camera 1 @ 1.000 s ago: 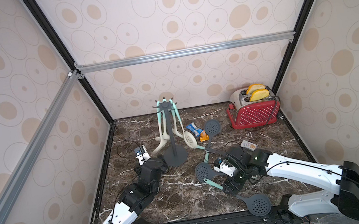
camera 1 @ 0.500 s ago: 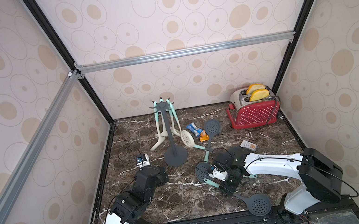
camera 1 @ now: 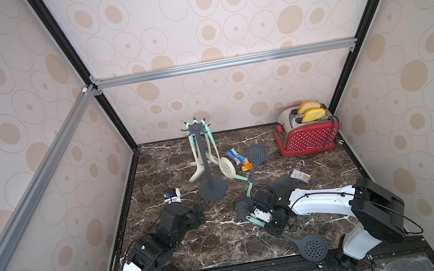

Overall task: Hang the skimmer on the kitchen utensil rack
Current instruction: Pick up the skimmer from the center of the board.

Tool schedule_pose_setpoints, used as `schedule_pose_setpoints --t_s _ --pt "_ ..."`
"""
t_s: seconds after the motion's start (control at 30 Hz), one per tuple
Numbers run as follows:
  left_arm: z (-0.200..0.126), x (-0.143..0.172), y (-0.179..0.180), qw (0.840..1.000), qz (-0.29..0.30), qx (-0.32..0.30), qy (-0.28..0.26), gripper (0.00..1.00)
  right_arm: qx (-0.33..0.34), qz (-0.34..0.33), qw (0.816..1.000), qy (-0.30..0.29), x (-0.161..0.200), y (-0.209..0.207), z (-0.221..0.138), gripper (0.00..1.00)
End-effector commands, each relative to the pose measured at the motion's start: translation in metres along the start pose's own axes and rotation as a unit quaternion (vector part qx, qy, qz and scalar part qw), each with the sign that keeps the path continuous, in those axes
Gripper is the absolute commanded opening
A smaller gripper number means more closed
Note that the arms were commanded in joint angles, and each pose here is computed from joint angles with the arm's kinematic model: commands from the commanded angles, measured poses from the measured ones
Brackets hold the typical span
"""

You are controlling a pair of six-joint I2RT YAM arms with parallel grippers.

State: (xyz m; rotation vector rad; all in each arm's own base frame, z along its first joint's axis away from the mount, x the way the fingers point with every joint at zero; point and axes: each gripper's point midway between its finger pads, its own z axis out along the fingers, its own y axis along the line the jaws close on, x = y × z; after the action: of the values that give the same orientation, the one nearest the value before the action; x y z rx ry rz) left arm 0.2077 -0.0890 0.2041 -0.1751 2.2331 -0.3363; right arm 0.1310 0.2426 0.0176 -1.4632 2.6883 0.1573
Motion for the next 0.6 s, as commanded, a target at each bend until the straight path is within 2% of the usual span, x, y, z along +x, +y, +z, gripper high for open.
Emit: schedule_pose_setpoints --t_s 0.0,0.2,0.4,0.57 --pt "-0.017 -0.014 -0.008 1.0 0.012 0.024 -0.014 0.92 0.002 -0.007 0.999 -0.035 -0.005 0.004 -0.014 0.21" --pt "-0.032 -0.025 -0.023 0.997 0.028 0.069 -0.026 0.92 0.011 -0.008 0.993 -0.117 -0.012 0.002 -0.057 0.0" --pt "-0.047 -0.038 -0.057 0.986 0.049 0.153 -0.036 0.95 0.03 0.012 0.979 -0.201 -0.023 -0.005 -0.104 0.0" --pt "-0.061 -0.054 -0.077 0.979 0.045 0.196 -0.046 0.98 0.067 0.049 0.957 -0.279 -0.044 -0.019 -0.15 0.0"
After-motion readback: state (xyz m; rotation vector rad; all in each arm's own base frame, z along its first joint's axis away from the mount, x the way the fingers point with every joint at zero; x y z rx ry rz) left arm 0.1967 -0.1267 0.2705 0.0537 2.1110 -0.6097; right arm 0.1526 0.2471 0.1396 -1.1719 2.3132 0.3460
